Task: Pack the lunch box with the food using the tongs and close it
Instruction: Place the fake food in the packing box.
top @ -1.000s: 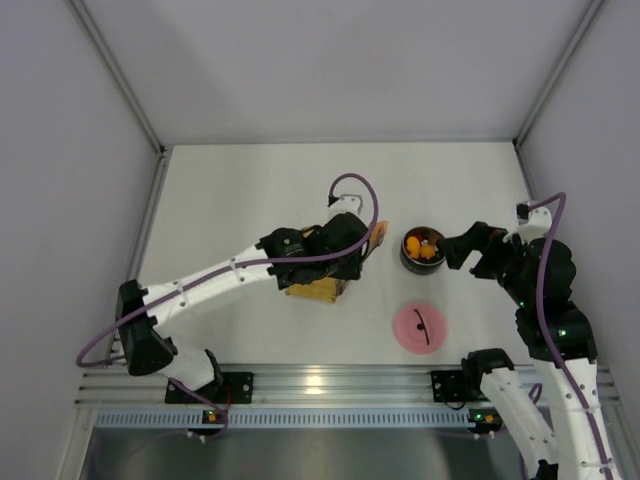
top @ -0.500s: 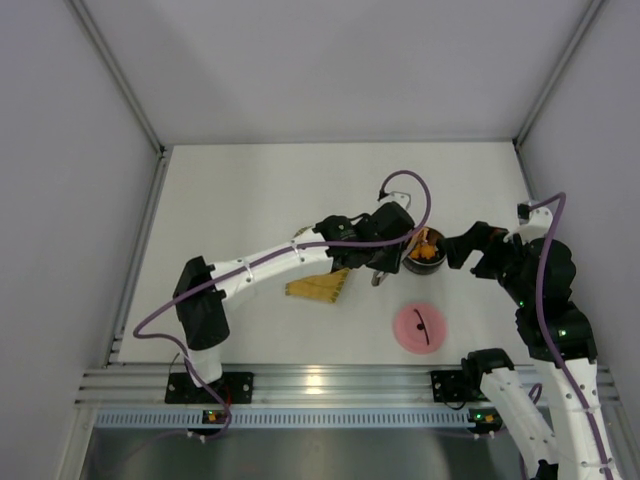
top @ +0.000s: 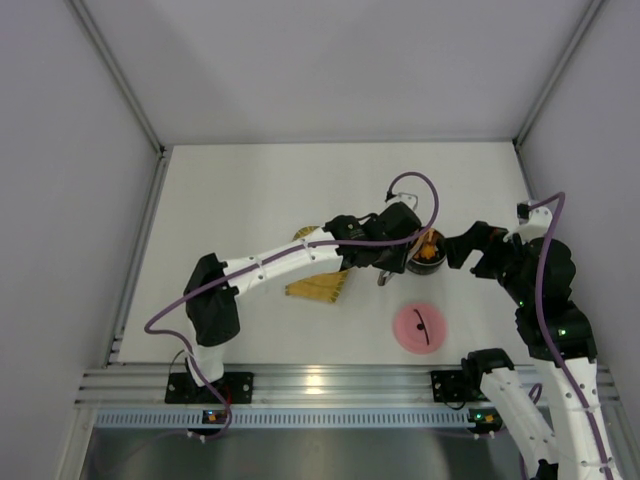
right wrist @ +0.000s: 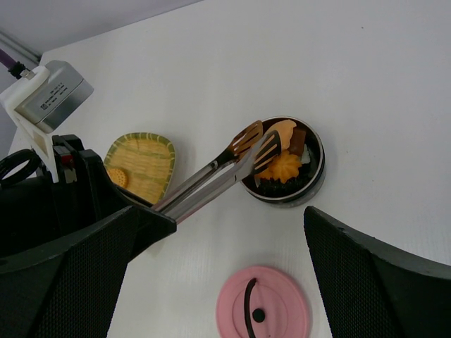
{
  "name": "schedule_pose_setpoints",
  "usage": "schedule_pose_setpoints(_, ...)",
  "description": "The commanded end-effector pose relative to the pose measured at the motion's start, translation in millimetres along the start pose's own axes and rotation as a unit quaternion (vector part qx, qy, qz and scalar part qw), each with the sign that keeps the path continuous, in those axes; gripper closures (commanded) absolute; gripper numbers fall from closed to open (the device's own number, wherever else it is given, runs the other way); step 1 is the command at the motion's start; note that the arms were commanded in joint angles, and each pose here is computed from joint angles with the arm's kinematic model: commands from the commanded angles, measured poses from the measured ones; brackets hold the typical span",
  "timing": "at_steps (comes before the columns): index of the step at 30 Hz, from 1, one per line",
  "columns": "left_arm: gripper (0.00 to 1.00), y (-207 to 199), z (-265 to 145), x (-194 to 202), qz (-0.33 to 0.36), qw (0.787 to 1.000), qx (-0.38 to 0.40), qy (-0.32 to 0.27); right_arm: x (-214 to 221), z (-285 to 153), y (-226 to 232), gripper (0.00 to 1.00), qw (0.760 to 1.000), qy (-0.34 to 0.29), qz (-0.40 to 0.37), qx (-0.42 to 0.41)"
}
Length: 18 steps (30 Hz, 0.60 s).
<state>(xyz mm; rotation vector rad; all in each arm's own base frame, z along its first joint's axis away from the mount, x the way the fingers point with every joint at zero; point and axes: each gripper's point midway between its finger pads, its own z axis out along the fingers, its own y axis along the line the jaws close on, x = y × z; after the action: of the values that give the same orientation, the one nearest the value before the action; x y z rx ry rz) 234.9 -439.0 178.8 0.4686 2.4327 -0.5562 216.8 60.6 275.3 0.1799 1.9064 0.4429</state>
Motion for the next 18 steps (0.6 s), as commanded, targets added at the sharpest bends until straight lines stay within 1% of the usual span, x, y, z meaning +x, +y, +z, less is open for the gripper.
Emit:
schedule_pose_setpoints(1,0.67,-7,-15,-20,-0.008,0.999,0.011,-0.036,-16,-6,2,0.01,1.000,-0.022,-0.007,0.001)
schedule_pose_setpoints(15,0.67,3,-25,-5,-0.013,1.000,0.012,-0.026,-14,-5,3,0.00,1.000,-0.023,-0.004,-0.002)
schedule_pose_setpoints(16,0.62,1,-25,-4,-0.011,1.000,0.018,-0.023,-13,-4,2,0.00,1.000,-0.021,-0.004,-0.002)
schedule_pose_setpoints(17,0.62,1,-26,-5,-0.010,0.999,0.019,-0.024,-13,-4,2,0.01,1.000,-0.021,-0.003,-0.001)
schedule_pose_setpoints(18,0.58,0,-27,-5,-0.011,0.999,0.021,-0.024,-13,-4,2,0.01,1.000,-0.021,-0.004,-0.002)
